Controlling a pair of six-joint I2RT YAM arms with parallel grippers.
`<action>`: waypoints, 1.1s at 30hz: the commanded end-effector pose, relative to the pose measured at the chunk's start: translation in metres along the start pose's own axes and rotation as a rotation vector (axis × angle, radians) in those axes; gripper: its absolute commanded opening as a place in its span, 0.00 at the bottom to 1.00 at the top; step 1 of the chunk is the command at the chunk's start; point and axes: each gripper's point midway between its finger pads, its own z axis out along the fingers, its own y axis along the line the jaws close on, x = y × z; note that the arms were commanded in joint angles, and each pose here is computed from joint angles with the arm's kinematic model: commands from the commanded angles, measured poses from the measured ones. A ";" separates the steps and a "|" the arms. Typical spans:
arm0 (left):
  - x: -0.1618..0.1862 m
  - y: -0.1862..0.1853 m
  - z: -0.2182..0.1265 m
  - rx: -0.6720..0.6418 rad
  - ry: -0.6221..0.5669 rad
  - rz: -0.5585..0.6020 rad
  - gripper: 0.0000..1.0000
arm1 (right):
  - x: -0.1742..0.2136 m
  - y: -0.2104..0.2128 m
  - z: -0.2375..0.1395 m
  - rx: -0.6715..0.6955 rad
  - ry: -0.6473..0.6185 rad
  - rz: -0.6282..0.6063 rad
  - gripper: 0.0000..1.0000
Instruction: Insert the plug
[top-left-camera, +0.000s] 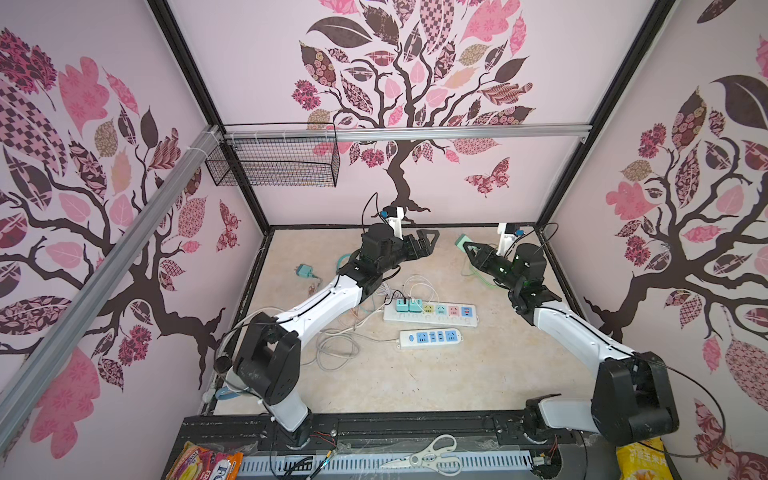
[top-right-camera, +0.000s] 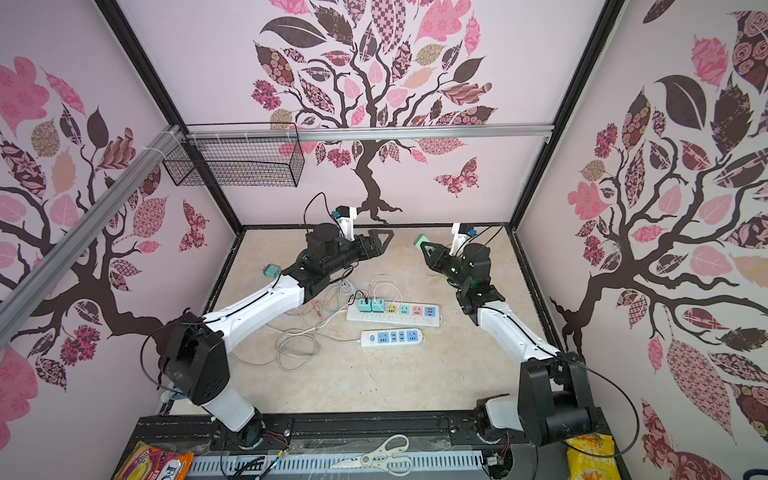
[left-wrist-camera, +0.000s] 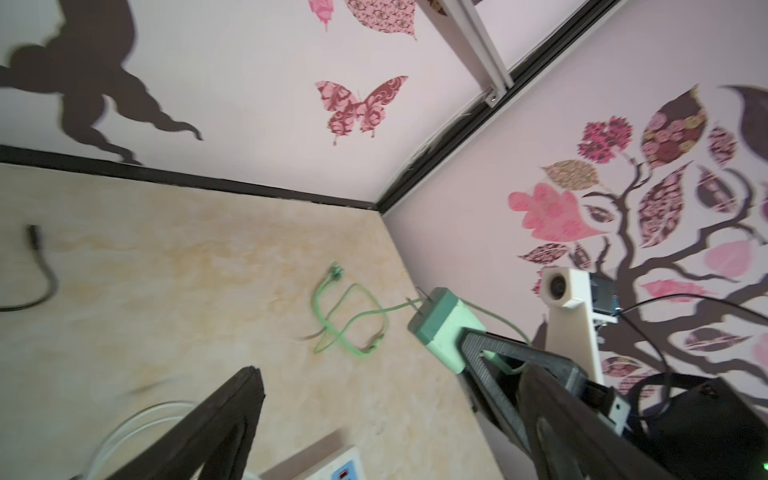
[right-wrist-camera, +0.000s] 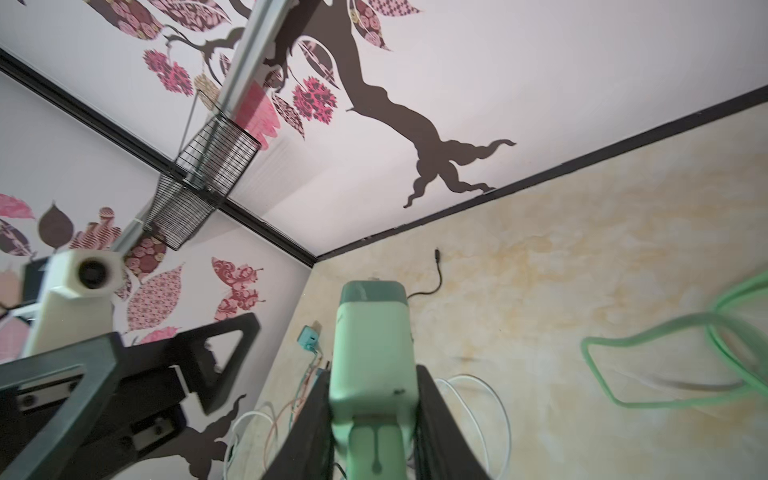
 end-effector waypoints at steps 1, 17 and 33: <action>0.024 0.064 -0.032 -0.321 0.097 0.286 0.98 | 0.019 -0.025 -0.013 0.114 0.043 -0.064 0.00; 0.087 0.087 -0.056 -0.325 0.583 0.388 0.98 | 0.070 -0.052 -0.023 0.165 0.192 -0.019 0.00; 0.149 0.124 0.003 -0.253 0.932 0.387 0.72 | 0.070 -0.054 -0.026 0.194 0.210 -0.019 0.00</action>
